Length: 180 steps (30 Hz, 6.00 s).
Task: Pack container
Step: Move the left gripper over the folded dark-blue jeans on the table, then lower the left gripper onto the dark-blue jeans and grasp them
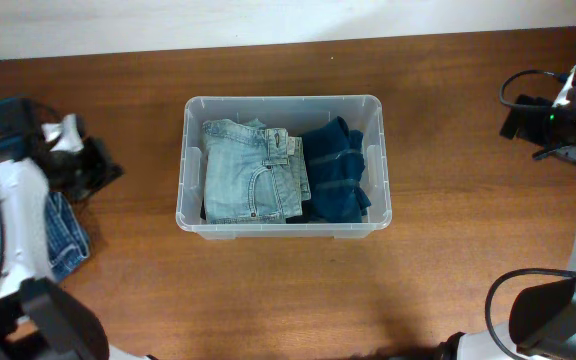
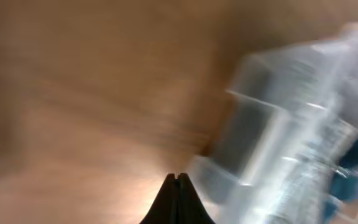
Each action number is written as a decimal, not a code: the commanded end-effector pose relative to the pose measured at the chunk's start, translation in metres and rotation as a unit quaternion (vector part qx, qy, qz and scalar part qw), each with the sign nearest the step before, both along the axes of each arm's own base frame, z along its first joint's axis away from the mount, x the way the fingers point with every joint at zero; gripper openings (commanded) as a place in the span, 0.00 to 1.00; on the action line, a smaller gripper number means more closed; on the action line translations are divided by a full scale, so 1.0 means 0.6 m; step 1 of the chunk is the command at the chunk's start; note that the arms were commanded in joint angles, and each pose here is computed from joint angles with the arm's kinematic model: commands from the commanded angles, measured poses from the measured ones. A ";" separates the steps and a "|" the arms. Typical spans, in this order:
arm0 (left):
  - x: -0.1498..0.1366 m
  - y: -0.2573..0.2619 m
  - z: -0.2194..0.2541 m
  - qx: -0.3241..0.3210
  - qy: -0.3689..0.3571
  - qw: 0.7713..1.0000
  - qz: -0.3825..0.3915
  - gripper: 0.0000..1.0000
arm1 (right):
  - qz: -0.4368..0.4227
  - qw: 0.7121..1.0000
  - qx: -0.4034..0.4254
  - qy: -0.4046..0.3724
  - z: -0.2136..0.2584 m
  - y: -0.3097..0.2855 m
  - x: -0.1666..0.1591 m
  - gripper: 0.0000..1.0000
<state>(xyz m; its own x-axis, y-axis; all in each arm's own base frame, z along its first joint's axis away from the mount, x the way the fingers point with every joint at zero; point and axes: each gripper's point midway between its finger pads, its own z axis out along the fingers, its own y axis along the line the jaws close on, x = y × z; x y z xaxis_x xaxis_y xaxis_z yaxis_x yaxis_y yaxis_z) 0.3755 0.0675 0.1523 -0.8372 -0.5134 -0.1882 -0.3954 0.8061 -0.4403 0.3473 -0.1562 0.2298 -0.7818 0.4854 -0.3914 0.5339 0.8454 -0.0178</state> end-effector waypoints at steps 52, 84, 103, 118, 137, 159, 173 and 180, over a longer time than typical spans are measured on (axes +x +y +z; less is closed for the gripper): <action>-0.073 0.296 -0.292 0.080 0.140 0.976 0.150 0.00 | -0.005 1.000 -0.003 -0.005 0.006 -0.004 0.001 0.98; 0.075 0.217 -0.085 0.068 0.038 0.995 0.066 0.04 | -0.006 1.000 -0.003 -0.005 0.006 -0.004 0.001 0.98; -0.045 0.307 -0.114 0.090 0.152 0.970 0.167 0.99 | -0.005 1.000 -0.003 -0.005 0.006 -0.004 0.001 0.98; -0.040 0.276 -0.251 0.038 0.094 0.982 0.160 0.99 | -0.005 1.000 -0.003 -0.005 0.006 -0.004 0.001 0.99; -0.005 0.267 -0.189 -0.008 0.018 0.988 0.153 0.99 | -0.005 1.000 -0.003 -0.005 0.006 -0.004 0.001 0.99; -0.016 0.252 -0.238 0.026 0.036 0.988 0.145 0.80 | -0.005 1.000 -0.003 -0.005 0.006 -0.004 0.001 0.98; -0.017 0.245 -0.221 0.017 0.035 0.989 0.142 0.00 | -0.005 1.000 -0.003 -0.005 0.006 -0.004 0.001 0.99; 0.034 0.235 -0.100 -0.005 -0.076 0.989 0.130 0.01 | -0.005 1.000 -0.003 -0.005 0.006 -0.004 0.001 0.98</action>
<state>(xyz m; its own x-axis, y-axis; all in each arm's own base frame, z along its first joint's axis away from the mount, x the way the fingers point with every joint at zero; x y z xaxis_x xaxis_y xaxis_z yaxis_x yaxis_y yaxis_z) 0.3729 0.2174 0.0324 -0.6542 -0.7337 -0.1836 -0.6224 0.6602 -0.4205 0.3473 -0.1562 0.2298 -0.7822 0.4848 -0.3914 0.5333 0.8458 -0.0181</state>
